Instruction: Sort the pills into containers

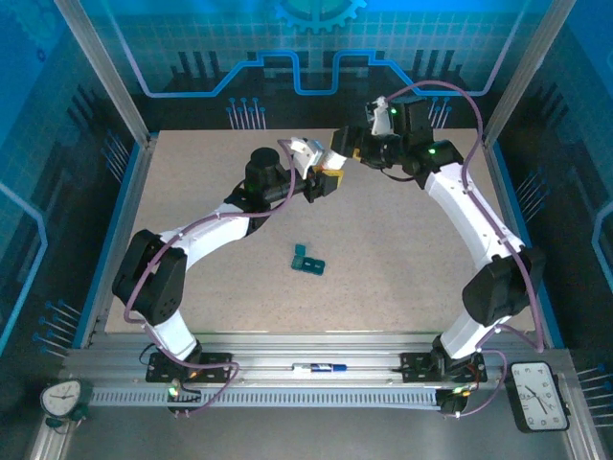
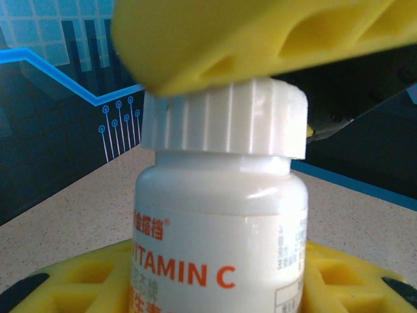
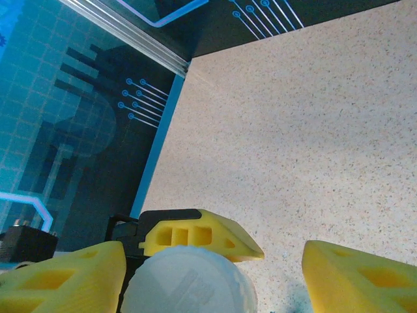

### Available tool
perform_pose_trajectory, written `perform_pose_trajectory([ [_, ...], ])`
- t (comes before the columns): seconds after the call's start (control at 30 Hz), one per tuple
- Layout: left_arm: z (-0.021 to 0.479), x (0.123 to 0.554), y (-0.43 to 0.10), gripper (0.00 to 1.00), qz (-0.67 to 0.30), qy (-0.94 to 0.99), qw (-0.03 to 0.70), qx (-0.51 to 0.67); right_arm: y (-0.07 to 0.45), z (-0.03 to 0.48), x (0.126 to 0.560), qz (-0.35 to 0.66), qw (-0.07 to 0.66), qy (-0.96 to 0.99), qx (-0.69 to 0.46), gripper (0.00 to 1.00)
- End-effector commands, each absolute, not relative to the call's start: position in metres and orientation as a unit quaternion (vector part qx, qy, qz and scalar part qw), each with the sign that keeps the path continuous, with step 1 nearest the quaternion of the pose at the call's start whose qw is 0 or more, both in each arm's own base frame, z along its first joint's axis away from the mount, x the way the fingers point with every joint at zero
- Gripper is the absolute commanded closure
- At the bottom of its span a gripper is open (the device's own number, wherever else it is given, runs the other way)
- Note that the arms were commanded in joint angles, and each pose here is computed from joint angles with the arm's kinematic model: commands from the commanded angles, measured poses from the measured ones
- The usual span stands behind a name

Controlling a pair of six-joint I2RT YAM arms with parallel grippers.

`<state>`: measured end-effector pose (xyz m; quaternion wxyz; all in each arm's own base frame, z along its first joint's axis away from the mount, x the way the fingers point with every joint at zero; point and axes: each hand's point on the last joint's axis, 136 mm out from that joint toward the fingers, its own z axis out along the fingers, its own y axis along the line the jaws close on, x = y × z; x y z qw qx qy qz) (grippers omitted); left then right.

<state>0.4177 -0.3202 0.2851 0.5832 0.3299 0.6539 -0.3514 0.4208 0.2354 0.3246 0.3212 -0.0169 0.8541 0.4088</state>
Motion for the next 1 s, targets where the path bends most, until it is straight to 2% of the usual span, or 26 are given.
perform_pose_trajectory([
  [0.0, 0.295, 0.421, -0.326, 1.00, -0.344, 0.639, 0.599, 0.339, 0.246, 0.331, 0.421, 0.415, 0.322, 0.850, -0.029, 0.31],
  [0.2, 0.295, 0.419, -0.326, 1.00, -0.346, 0.639, 0.598, 0.339, 0.245, 0.330, 0.419, 0.411, 0.328, 0.849, -0.040, 0.56],
  [0.4, 0.301, 0.413, -0.322, 1.00, -0.356, 0.629, 0.605, 0.333, 0.248, 0.342, 0.415, 0.430, 0.381, 0.807, -0.134, 0.59],
  [0.53, 0.307, 0.407, -0.318, 1.00, -0.385, 0.621, 0.601, 0.324, 0.253, 0.344, 0.398, 0.460, 0.407, 0.754, -0.232, 0.56],
  [0.7, 0.309, 0.405, -0.311, 1.00, -0.404, 0.618, 0.597, 0.313, 0.245, 0.336, 0.393, 0.474, 0.410, 0.743, -0.233, 0.49],
  [0.87, 0.306, 0.405, -0.311, 1.00, -0.400, 0.624, 0.593, 0.315, 0.235, 0.339, 0.400, 0.481, 0.414, 0.748, -0.194, 0.29],
  [0.97, 0.303, 0.406, -0.311, 1.00, -0.396, 0.628, 0.590, 0.317, 0.229, 0.350, 0.399, 0.490, 0.420, 0.744, -0.175, 0.22],
])
